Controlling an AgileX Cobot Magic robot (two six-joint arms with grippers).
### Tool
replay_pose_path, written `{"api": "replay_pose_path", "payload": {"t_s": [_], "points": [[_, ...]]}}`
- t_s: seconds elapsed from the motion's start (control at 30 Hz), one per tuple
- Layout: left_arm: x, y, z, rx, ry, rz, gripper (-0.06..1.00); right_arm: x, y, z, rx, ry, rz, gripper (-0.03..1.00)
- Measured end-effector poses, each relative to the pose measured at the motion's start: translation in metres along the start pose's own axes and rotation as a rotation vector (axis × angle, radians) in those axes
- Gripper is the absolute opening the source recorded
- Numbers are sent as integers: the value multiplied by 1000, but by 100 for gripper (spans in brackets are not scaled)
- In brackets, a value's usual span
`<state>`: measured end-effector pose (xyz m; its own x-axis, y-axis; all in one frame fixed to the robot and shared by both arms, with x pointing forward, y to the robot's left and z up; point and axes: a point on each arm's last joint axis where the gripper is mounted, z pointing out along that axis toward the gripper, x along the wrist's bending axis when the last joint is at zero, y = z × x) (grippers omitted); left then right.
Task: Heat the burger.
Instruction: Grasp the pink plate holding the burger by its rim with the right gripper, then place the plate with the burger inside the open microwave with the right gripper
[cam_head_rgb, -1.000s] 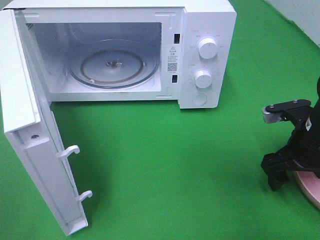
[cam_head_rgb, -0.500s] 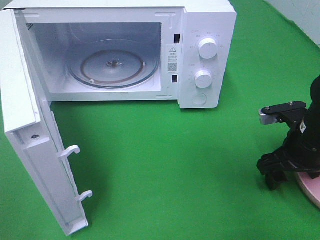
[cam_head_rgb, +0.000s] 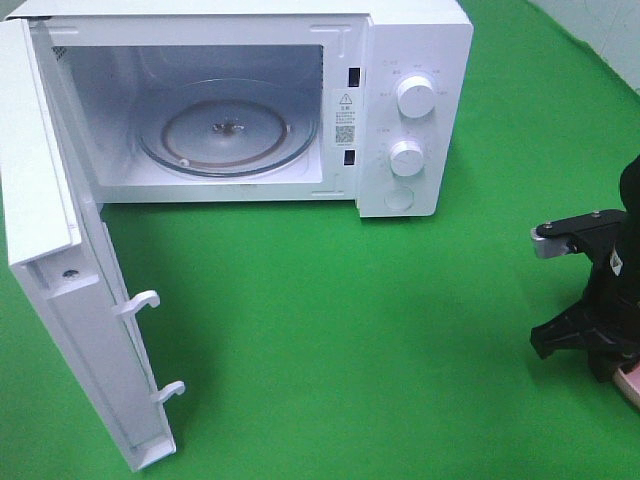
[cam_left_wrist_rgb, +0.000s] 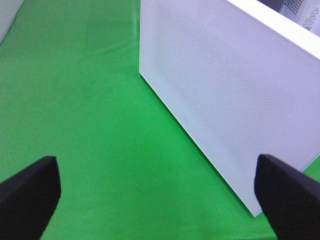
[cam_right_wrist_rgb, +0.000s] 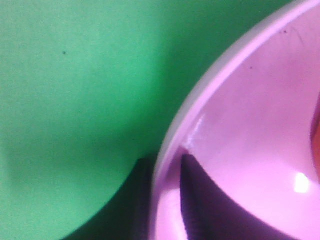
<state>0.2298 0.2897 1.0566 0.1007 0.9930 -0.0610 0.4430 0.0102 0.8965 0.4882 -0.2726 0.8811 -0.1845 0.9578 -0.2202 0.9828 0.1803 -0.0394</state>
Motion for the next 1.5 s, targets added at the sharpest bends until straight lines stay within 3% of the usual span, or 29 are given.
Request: {"api": "replay_pose_path", "payload": {"t_s": [0.03, 0.1, 0.5, 0.63, 1.13, 1.5], "points": [[0, 0, 0, 0, 0, 0, 97, 0, -1, 0, 10, -4, 12, 12], [0, 0, 0, 0, 0, 0, 97, -1, -2, -1, 16, -6, 16, 9], [0, 0, 0, 0, 0, 0, 97, 0, -4, -4, 30, -29, 7, 5], [0, 0, 0, 0, 0, 0, 97, 4, -6, -16, 10, -91, -10, 2], [0, 0, 0, 0, 0, 0, 97, 17, -9, -33, -45, -241, -24, 2], [0, 0, 0, 0, 0, 0, 97, 28, -16, -54, -104, -279, -41, 2]]}}
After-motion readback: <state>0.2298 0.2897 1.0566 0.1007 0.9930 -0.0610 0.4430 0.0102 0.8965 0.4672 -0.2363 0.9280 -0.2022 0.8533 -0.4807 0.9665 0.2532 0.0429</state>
